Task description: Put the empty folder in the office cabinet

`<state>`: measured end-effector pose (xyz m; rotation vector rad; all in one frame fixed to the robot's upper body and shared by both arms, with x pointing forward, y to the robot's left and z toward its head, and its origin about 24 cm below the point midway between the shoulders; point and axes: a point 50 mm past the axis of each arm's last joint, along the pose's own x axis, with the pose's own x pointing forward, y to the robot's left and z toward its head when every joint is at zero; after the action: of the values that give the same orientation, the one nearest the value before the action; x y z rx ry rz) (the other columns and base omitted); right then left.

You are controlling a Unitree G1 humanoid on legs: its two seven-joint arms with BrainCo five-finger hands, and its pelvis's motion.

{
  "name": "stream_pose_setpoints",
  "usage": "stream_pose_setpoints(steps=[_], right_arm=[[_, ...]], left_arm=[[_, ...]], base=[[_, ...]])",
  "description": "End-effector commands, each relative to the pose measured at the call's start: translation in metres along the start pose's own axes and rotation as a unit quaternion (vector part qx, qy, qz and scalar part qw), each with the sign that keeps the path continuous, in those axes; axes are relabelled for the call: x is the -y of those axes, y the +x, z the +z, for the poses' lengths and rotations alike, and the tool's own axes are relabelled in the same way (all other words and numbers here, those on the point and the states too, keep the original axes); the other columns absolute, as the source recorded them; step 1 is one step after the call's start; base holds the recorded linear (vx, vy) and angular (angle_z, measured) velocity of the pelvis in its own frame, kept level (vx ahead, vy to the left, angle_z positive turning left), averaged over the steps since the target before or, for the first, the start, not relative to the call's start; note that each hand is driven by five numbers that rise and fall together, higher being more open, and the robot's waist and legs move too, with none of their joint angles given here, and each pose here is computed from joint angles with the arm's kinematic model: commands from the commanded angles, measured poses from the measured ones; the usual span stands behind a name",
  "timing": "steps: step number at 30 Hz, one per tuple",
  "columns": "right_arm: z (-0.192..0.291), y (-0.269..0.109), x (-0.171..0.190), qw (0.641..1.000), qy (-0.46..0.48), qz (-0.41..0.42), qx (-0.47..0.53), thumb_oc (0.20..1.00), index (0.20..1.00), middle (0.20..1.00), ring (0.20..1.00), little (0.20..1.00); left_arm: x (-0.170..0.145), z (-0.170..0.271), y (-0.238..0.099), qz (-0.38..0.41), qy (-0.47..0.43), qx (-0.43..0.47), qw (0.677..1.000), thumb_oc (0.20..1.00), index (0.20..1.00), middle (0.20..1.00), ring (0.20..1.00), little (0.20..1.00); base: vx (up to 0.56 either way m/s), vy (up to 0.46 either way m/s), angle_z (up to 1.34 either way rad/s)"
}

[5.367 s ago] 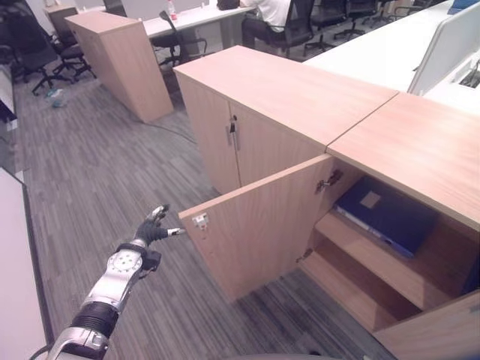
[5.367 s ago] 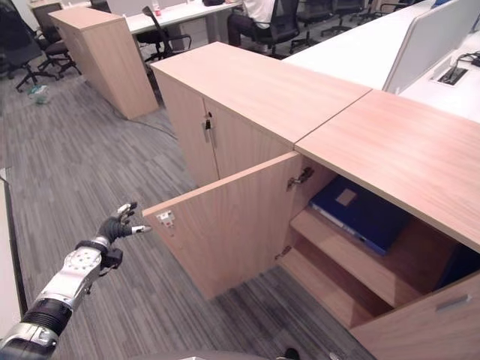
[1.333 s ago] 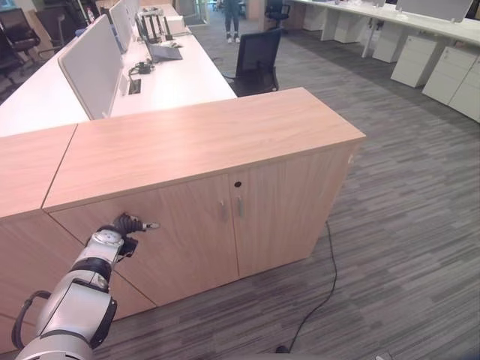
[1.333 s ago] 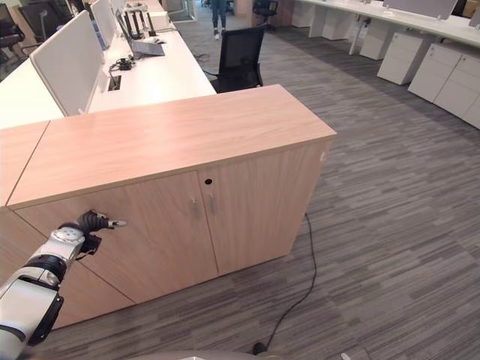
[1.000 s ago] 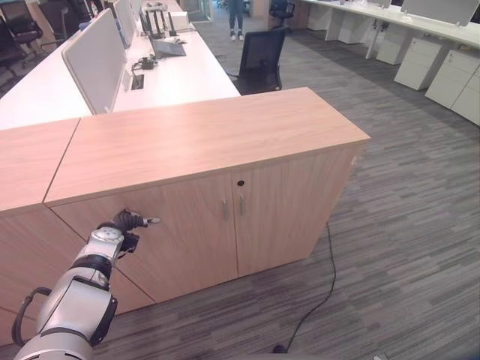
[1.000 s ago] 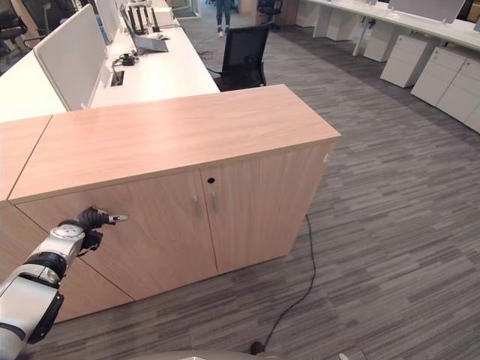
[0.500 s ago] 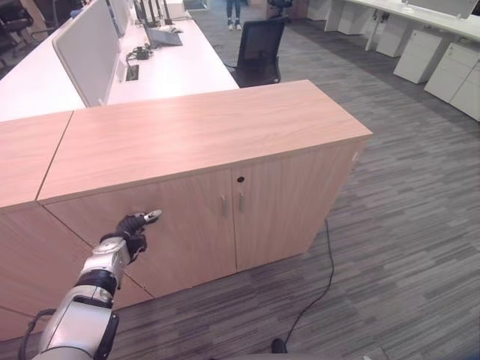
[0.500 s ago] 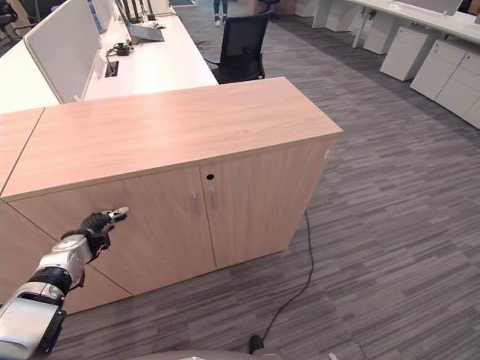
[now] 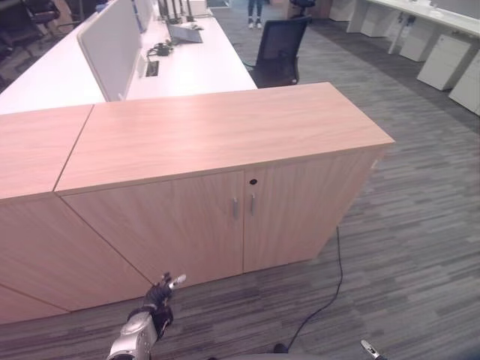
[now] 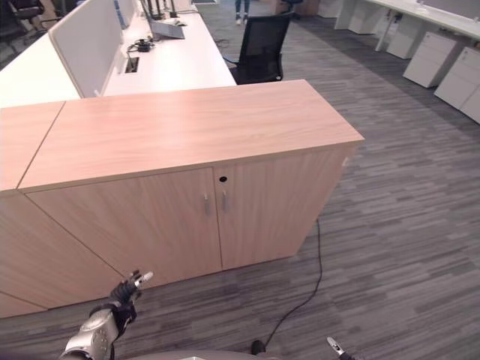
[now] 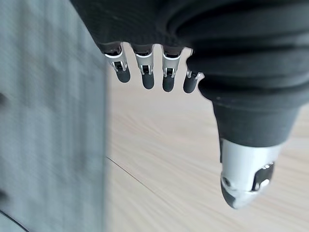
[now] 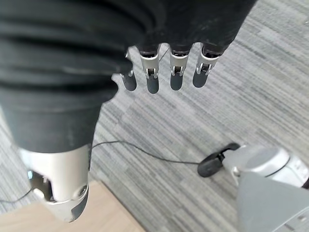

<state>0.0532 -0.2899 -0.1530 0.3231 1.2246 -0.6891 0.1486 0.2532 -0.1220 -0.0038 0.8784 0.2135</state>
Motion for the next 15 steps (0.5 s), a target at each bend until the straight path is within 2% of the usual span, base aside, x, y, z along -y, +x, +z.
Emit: stream_pose_setpoints(steps=[1,4,5,6,9,15], right_arm=[[0.006,0.0,-0.003,1.0,-0.021,-0.01,0.006,1.0,1.0,1.0,1.0,1.0],[0.005,0.001,-0.007,1.0,-0.024,-0.006,0.007,1.0,1.0,1.0,1.0,1.0],[0.005,0.001,-0.01,1.0,-0.028,-0.002,0.008,1.0,1.0,1.0,1.0,1.0],[0.004,0.001,-0.012,1.0,-0.031,0.002,0.008,1.0,1.0,1.0,1.0,1.0],[0.002,0.001,-0.016,0.999,-0.041,0.012,0.006,1.0,1.0,1.0,1.0,1.0],[-0.006,0.001,-0.032,0.998,-0.054,0.028,0.007,1.0,1.0,1.0,1.0,1.0]], left_arm=[[0.006,0.019,0.007,0.004,0.04,0.036,0.999,1.0,1.0,1.0,1.0,1.0],[0.01,-0.005,0.005,-0.001,0.028,-0.009,1.0,1.0,1.0,1.0,1.0,1.0],[0.013,-0.015,0.004,-0.009,0.013,-0.029,0.999,0.89,0.89,0.89,0.89,0.89],[0.013,-0.025,0.003,-0.011,-0.008,-0.051,0.999,1.0,1.0,1.0,1.0,1.0],[0.003,-0.067,-0.009,0.009,-0.031,-0.144,0.989,1.0,1.0,1.0,1.0,1.0],[0.001,-0.089,-0.019,0.048,-0.089,-0.18,0.979,1.0,1.0,1.0,1.0,1.0]], base=[[-0.01,-0.002,0.09],[0.0,-0.002,0.09],[0.0,0.003,0.22],[0.0,0.012,0.23],[0.01,0.017,0.11],[0.02,-0.007,0.11]])
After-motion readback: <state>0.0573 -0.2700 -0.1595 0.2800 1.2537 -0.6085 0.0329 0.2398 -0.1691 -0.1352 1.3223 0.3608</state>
